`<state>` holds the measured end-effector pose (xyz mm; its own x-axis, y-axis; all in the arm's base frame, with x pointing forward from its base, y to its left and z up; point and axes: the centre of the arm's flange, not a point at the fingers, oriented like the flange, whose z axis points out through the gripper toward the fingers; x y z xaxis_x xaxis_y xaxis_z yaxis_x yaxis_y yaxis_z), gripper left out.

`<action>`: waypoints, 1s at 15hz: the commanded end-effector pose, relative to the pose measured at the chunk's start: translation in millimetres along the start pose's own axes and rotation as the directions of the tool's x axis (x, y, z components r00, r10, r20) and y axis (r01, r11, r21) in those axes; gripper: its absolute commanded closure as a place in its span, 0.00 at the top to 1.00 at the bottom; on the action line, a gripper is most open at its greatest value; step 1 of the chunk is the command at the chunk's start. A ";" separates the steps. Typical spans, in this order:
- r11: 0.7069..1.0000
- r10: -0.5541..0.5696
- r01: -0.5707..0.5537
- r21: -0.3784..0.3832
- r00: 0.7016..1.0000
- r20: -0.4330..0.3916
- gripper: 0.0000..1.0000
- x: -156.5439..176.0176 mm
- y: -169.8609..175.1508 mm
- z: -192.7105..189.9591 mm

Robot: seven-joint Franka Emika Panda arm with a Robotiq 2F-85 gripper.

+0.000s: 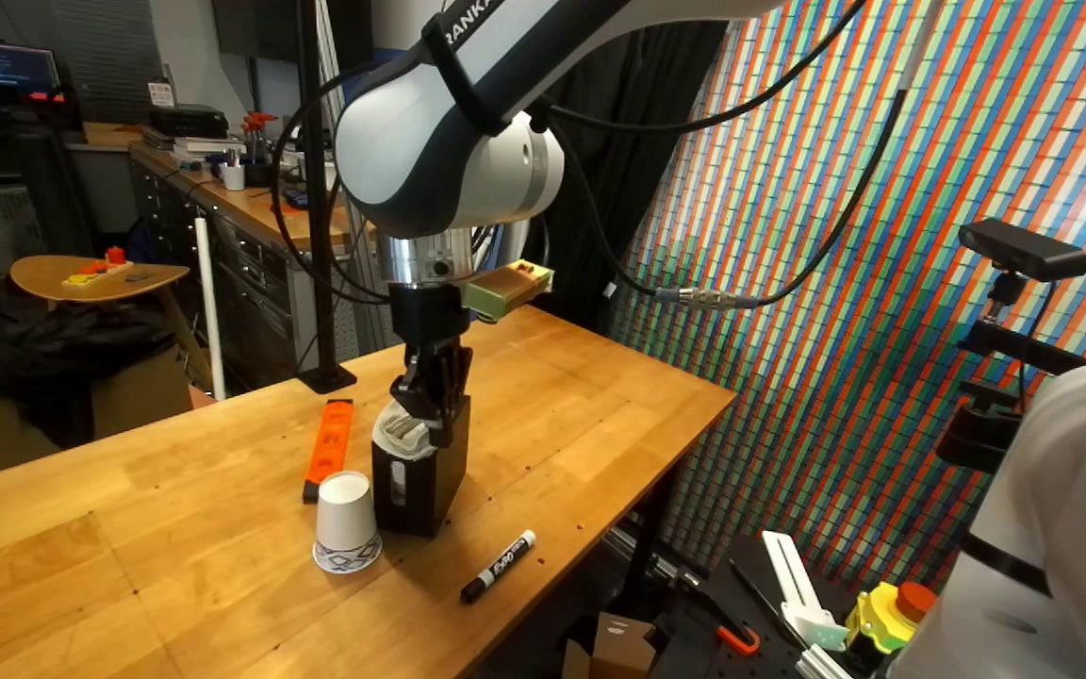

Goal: Pick up the towel and put it in the box

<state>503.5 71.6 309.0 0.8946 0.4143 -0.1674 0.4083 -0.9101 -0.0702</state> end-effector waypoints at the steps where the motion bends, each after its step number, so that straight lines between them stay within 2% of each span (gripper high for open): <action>1: 1.000 -0.018 0.018 -0.009 1.000 -0.015 0.01 18.0 9.7 -7.9; 15: 0.999 0.050 -0.050 0.016 0.999 -0.005 0.01 26.6 56.9 4.4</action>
<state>537.4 38.4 294.6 0.9156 0.3650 -0.1685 0.3569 -0.9309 -0.0775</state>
